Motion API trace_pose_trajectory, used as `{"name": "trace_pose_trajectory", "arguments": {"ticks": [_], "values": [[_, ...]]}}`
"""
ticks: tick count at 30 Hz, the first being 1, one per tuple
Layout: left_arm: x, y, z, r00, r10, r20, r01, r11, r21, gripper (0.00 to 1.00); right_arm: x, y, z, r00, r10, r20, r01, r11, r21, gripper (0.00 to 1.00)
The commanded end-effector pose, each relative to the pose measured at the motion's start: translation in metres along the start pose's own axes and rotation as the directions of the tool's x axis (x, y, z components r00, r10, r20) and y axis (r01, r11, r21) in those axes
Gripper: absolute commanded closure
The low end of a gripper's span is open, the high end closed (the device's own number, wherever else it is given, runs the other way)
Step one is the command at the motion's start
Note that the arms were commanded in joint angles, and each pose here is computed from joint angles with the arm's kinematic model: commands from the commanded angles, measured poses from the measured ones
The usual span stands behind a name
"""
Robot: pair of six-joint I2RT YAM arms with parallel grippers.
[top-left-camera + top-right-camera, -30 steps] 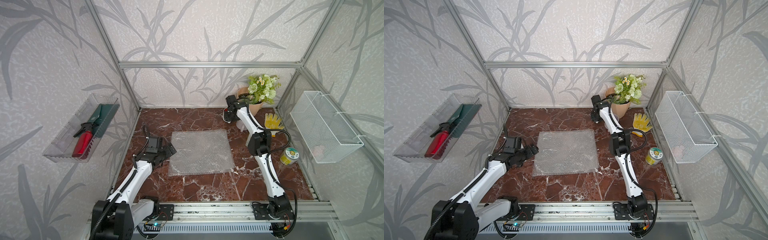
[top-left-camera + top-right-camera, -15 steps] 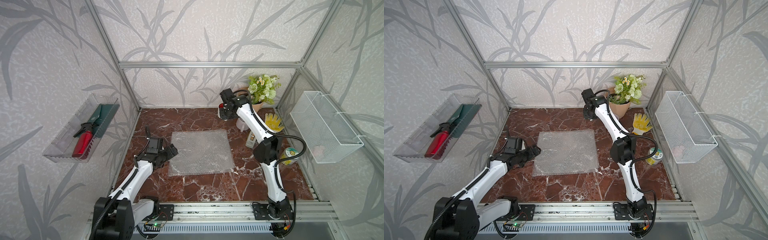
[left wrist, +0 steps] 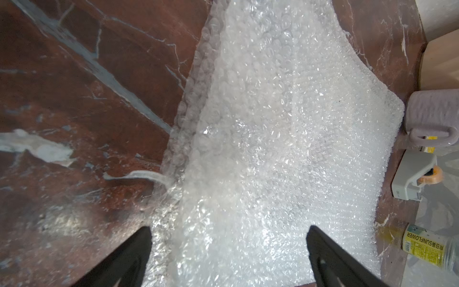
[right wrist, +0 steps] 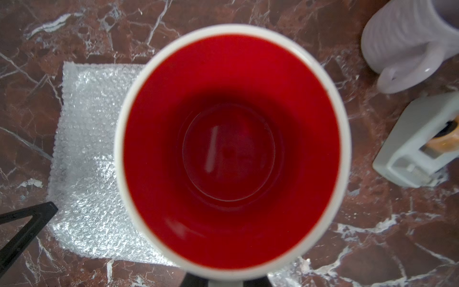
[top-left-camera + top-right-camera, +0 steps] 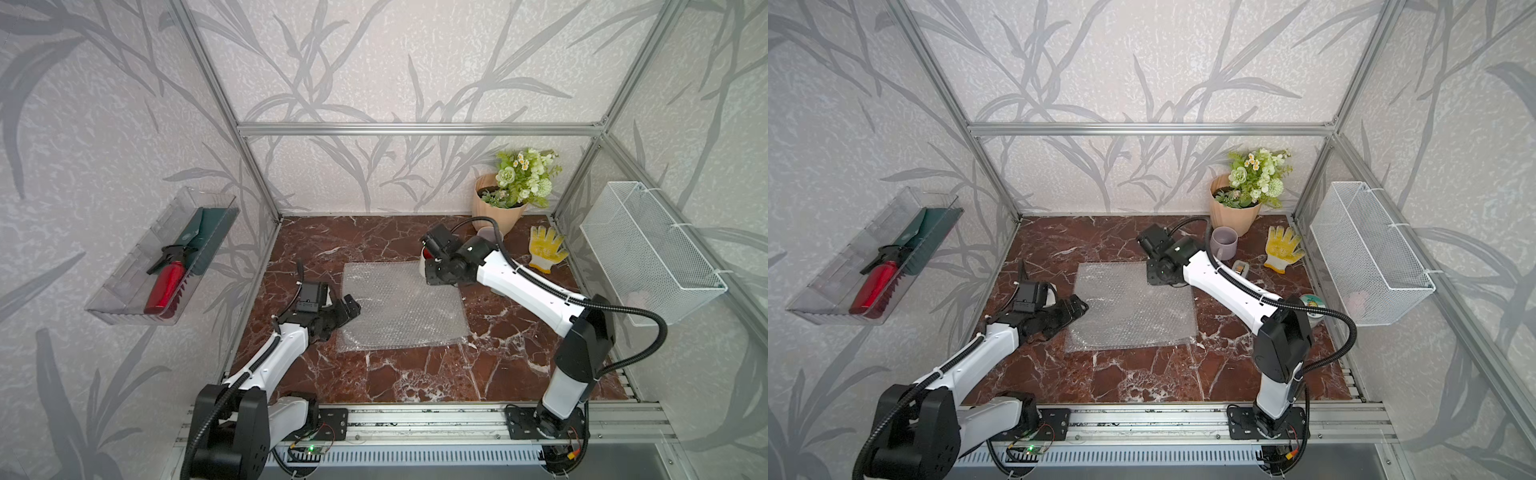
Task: Wrap mugs in bubble wrap
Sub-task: Place the mug on the bubble wrap.
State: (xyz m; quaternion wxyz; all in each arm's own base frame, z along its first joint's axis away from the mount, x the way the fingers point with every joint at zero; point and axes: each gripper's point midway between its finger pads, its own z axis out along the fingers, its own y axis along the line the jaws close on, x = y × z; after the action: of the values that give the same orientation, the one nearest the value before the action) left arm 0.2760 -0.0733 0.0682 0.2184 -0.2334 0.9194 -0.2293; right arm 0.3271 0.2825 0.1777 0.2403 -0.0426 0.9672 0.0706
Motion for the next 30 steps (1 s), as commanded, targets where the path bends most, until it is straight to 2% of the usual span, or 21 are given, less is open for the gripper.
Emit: {"name": "trace_pose_trajectory", "arguments": {"ticks": [1, 6, 12, 20, 30], "values": [[0.003, -0.002, -0.002, 1.0, -0.022, 0.001, 0.022, 0.999, 0.023, 0.01, -0.007, 0.024, -0.011, 0.987, 0.095, 0.13, -0.088, 0.995, -0.056, 1.0], [-0.002, 0.009, -0.008, 0.996, -0.051, 0.07, 0.052, 0.999, -0.012, 0.01, 0.007, 0.047, 0.003, 0.989, 0.092, 0.12, -0.085, 0.994, -0.061, 1.0], [-0.006, 0.016, -0.018, 0.993, -0.033, 0.112, 0.04, 0.998, -0.056, 0.01, 0.021, 0.079, 0.019, 0.993, 0.068, 0.094, -0.064, 0.997, -0.051, 1.0], [-0.008, 0.009, -0.024, 0.99, -0.024, 0.138, 0.025, 1.0, -0.006, 0.01, 0.022, 0.091, 0.042, 0.996, 0.065, 0.065, -0.064, 0.998, -0.029, 1.0], [-0.008, 0.011, -0.023, 0.991, -0.019, 0.135, 0.022, 1.0, -0.02, 0.01, 0.036, 0.092, 0.064, 0.998, 0.053, 0.015, -0.053, 0.999, 0.002, 1.0]]}}
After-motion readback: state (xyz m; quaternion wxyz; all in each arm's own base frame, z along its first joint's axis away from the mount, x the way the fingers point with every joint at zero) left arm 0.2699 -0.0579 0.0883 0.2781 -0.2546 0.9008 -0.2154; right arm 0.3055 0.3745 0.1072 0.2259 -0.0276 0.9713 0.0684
